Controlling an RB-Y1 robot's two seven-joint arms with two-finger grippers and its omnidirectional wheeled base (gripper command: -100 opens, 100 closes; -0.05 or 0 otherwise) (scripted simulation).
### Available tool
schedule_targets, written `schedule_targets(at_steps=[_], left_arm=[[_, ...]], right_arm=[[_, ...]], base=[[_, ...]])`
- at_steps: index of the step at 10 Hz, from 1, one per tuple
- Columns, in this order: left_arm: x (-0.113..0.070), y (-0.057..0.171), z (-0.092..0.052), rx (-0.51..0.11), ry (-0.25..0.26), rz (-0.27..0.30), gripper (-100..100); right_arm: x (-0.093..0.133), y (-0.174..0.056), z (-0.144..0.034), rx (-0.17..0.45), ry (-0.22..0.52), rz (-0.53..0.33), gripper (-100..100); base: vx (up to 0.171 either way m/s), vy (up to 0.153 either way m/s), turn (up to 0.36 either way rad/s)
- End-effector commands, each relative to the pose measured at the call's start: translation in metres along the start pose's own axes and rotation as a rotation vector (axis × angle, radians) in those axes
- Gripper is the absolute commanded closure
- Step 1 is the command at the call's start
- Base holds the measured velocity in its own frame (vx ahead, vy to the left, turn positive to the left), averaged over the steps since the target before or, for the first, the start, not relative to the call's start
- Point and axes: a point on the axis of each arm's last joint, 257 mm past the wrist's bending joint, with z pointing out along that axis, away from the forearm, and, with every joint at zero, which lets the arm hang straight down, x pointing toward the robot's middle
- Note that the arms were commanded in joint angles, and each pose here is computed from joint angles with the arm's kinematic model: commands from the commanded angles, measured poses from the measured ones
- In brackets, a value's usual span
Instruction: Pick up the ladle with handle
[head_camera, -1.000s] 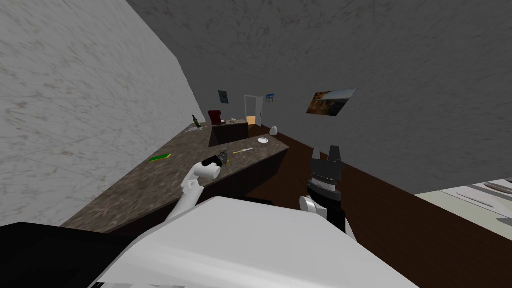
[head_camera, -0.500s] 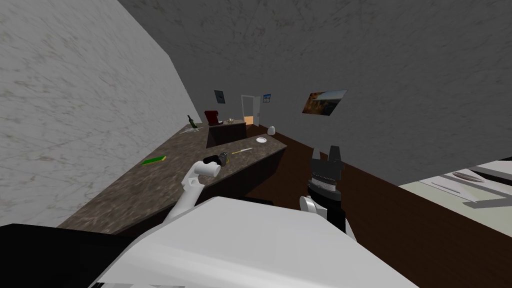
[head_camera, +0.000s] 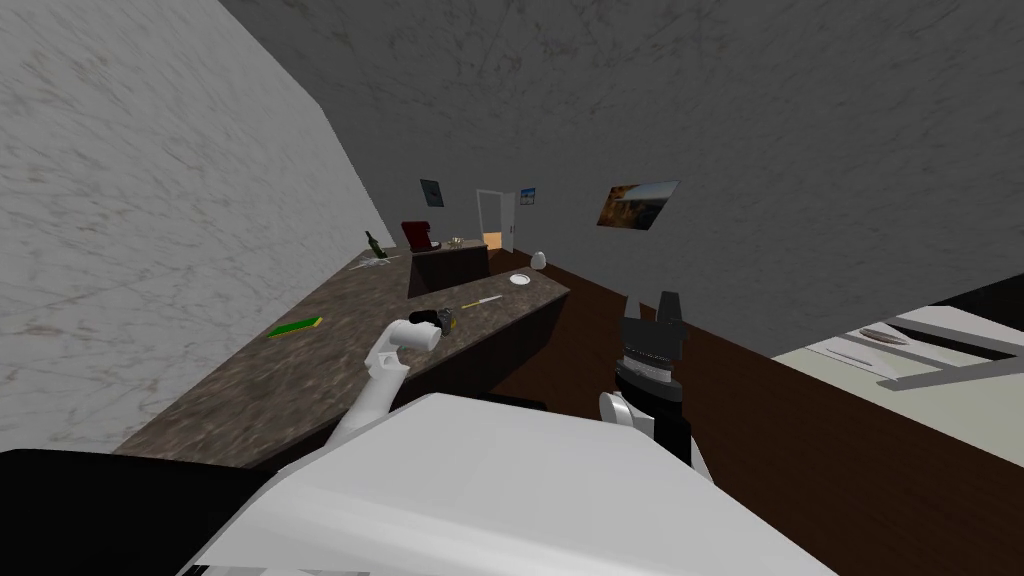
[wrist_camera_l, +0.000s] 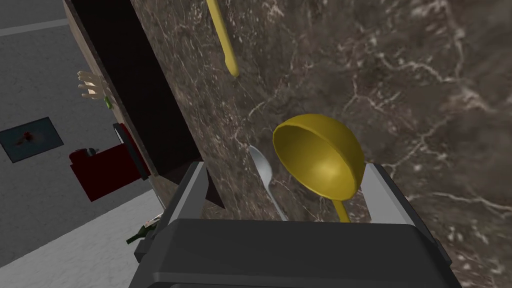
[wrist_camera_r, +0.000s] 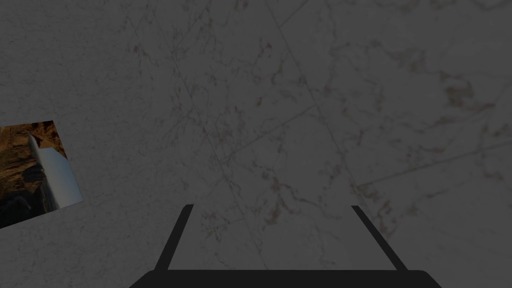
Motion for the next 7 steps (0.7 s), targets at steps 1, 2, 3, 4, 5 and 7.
schedule_targets(at_steps=[1,2,3,4,5,7], left_arm=[[-0.006,0.006,0.001,-0.042,-0.016,-0.011,-100],[-0.007,0.012,0.001,-0.064,-0.022,-0.011,-100],[-0.011,0.017,0.002,-0.092,-0.034,-0.020,-100],[-0.012,0.020,0.001,-0.104,-0.037,-0.020,-100],[-0.016,0.025,0.001,-0.135,-0.050,-0.028,-100],[-0.020,0.033,0.001,-0.174,-0.064,-0.037,-100]], right_arm=[[0.000,0.000,0.000,0.000,0.000,0.000,0],[0.000,0.000,0.000,0.000,0.000,0.000,0],[0.000,0.000,0.000,0.000,0.000,0.000,0],[0.000,0.000,0.000,0.000,0.000,0.000,0],[0.000,0.000,0.000,0.000,0.000,0.000,0],[0.000,0.000,0.000,0.000,0.000,0.000,0]], base=[[-0.013,0.027,-0.088],[-0.006,0.025,-0.052],[-0.009,0.021,-0.068],[-0.008,0.019,-0.054],[-0.008,0.024,-0.079],[-0.004,0.021,-0.047]])
